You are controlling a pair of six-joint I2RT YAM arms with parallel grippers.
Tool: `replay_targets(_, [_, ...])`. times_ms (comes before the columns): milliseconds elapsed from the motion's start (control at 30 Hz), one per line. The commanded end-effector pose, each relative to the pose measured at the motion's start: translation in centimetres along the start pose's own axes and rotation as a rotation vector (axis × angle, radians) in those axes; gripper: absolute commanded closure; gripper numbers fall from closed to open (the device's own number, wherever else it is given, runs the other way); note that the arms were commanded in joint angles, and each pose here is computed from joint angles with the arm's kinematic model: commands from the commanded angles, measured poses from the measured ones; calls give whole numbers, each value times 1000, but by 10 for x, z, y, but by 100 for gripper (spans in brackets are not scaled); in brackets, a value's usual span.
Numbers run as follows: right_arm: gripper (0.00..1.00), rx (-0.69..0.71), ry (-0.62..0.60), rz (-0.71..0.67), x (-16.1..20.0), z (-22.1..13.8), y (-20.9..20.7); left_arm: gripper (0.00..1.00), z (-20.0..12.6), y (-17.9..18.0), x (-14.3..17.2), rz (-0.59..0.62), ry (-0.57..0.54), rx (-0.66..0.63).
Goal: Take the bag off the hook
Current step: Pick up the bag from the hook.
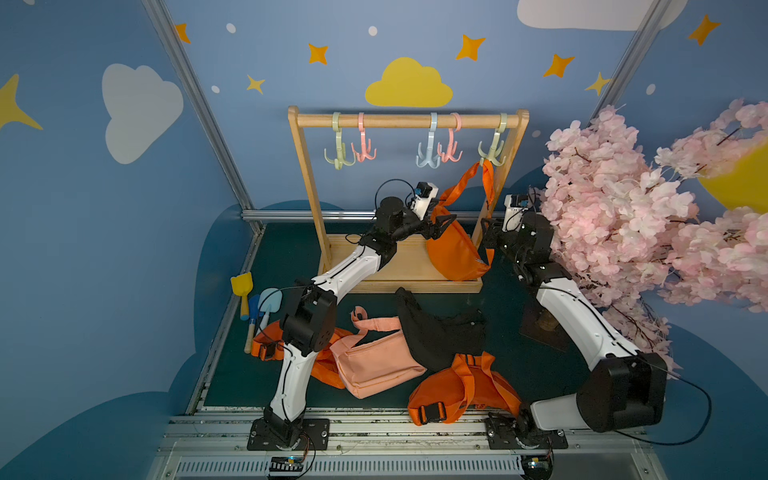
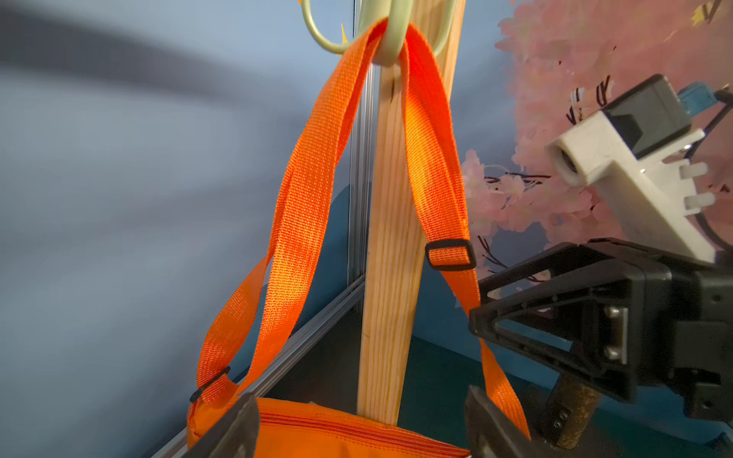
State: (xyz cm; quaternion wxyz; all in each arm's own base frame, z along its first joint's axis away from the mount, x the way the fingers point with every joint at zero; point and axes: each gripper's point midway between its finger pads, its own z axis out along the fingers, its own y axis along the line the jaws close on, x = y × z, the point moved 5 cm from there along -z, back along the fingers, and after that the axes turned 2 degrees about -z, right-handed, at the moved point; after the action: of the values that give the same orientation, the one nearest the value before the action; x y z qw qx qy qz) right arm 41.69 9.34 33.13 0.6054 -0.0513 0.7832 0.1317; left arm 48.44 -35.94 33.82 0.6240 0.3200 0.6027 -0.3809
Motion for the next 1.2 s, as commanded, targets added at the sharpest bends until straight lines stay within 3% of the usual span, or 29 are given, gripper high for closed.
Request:
replay_targets(0, [54,-46,-49,-4,-24,6,6,20,6,3,-16,85,-58,23])
replay_targets(133, [61,-47,-40,-16,-30,13,6,20,19,10,-9,140,-58,30])
replay_targets(267, [81,-68,-61,-20,-36,12,9,20,32,24,-7,148,-70,-7])
replay_targets(433, [94,-85,-79,0,-45,6,12,19,49,27,-10,168,-112,67])
replay_targets(600, [96,-92,-85,21,-48,-1,13,20,57,26,-9,170,-165,118])
replay_targets(800, [97,-91,-87,56,-48,-7,11,22,60,32,0,174,-184,93])
replay_targets(1000, [100,-116,-81,66,-49,-10,13,30,64,35,8,133,-184,96])
replay_targets(1167, [100,-149,-76,64,-52,-15,17,43,65,36,9,118,-198,95])
